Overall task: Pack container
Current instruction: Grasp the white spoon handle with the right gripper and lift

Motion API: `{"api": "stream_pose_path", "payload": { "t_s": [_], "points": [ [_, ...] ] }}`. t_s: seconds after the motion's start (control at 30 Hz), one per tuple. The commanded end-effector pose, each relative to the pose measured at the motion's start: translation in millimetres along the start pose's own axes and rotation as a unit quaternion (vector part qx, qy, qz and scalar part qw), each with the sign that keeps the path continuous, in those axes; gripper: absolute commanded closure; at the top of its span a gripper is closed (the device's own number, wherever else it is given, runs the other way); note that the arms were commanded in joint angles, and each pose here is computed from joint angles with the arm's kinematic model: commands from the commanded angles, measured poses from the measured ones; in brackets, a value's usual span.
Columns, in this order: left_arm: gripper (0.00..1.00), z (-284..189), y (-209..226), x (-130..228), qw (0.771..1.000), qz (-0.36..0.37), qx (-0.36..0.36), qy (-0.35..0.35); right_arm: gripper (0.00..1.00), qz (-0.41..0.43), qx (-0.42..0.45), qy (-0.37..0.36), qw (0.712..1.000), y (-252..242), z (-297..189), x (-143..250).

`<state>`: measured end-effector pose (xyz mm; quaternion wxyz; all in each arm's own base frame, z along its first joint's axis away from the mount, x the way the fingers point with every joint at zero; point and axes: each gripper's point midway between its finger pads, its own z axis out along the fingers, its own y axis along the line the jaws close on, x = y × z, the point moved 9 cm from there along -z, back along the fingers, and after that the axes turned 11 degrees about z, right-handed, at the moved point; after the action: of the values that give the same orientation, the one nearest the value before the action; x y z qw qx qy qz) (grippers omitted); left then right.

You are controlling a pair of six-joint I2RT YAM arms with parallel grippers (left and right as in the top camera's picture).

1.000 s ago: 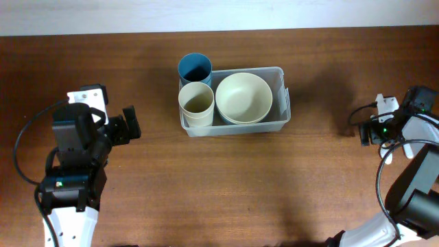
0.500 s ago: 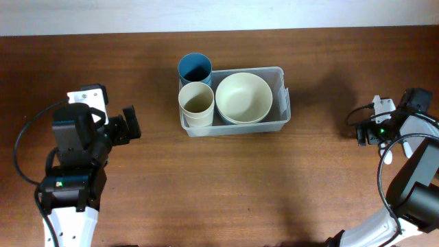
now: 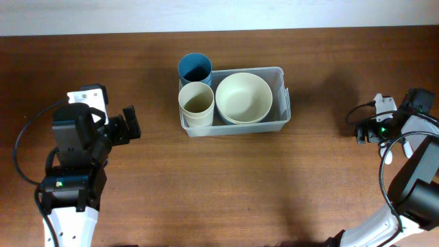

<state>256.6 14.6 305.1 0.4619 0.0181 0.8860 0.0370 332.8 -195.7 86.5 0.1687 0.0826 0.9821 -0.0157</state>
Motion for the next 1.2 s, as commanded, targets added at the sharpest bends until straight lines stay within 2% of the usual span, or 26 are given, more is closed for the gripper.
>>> {"api": "stream_pose_path", "payload": {
  "t_s": [0.0, 0.17, 0.47, 0.67, 0.97, 1.1, 1.17],
  "points": [
    [0.00, 0.9, 0.1, 2.1, 1.000, 0.008, 0.005, 0.003, 0.02, 0.010, 0.001, 0.033, 0.999, -3.7, 18.7, 14.1],
    [0.00, 0.9, 0.1, 2.1, 1.000, 0.008, 0.005, 0.003, 0.07, 0.019, 0.004, 0.033, 0.999, -10.8, 17.8, 16.7],
    [0.00, 0.9, 0.1, 2.1, 1.000, 0.008, 0.005, 0.003, 0.08, 0.023, 0.007, 0.026, 0.999, -14.7, 17.6, 16.0],
    [0.00, 0.9, 0.1, 2.1, 1.000, 0.008, 0.005, 0.003, 0.21, 0.025, -0.006, 0.033, 0.999, -12.6, 23.8, 19.3],
    [0.00, 0.9, 0.1, 2.1, 1.000, 0.008, 0.005, 0.003, 0.33, 0.027, -0.011, 0.051, 0.998, -11.8, 34.9, 25.8],
    [0.00, 0.9, 0.1, 2.1, 1.000, 0.008, 0.005, 0.003, 0.48, 0.028, -0.013, 0.057, 0.998, -11.3, 34.6, 27.5],
    [0.00, 0.9, 0.1, 2.1, 1.000, 0.008, 0.005, 0.003, 0.52, 0.028, -0.004, 0.064, 0.998, -12.4, 34.5, 29.2]
  ]
}}
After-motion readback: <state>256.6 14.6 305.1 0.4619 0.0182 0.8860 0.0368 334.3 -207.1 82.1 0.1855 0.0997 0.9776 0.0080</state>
